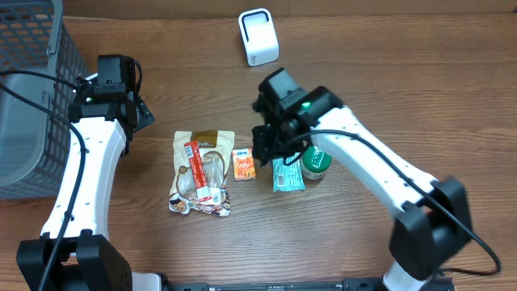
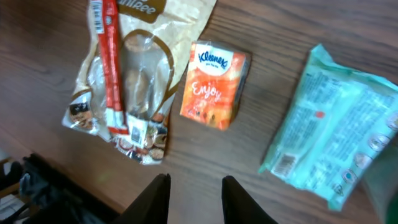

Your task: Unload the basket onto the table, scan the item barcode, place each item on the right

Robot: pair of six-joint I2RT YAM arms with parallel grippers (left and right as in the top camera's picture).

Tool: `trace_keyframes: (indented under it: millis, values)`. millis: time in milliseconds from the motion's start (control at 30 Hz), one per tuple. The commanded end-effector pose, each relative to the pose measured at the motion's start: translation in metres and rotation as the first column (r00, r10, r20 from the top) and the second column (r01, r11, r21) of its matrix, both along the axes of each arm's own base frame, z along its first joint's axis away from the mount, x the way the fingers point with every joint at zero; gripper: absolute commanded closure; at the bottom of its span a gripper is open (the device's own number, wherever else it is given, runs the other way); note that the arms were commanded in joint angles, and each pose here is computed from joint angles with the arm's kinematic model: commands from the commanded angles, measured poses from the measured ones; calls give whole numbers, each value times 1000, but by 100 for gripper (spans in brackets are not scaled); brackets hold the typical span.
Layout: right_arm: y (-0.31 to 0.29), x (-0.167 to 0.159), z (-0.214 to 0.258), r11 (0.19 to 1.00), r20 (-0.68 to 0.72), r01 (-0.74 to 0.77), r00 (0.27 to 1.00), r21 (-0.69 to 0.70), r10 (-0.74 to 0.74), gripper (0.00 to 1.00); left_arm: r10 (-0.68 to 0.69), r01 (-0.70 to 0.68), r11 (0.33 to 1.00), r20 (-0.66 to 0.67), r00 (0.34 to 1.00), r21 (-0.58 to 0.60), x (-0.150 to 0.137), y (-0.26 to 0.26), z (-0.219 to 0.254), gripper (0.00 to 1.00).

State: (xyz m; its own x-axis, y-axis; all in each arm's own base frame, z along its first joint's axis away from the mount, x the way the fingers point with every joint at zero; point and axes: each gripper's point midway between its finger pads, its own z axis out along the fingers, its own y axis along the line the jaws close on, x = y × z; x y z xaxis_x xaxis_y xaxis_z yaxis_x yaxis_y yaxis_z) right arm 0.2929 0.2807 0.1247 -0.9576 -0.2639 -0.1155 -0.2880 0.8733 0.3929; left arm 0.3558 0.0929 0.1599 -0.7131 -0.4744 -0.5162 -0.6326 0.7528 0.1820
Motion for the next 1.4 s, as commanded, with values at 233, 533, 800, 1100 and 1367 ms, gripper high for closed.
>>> trace_keyframes:
  millis: [233,533,800,1100,1367]
  values:
    - [13,13,-40,996,-4,42,999,-73,-42,69,-13,13,1000,5,1000,19,4,1,5,0]
    - [16,17,-66,994,-32,50,998,-97,-54,69,-13,13,1000,5,1000,19,4,2,5,0]
    - [16,18,-94,993,-35,68,997,-99,-72,69,-13,13,1000,5,1000,19,4,2,5,0]
    - [15,17,-114,990,-35,117,992,-85,-120,69,-13,13,1000,5,1000,19,4,2,5,0]
    - [13,14,-120,988,-40,123,991,-88,-127,77,-13,13,1000,5,1000,19,4,1,5,0]
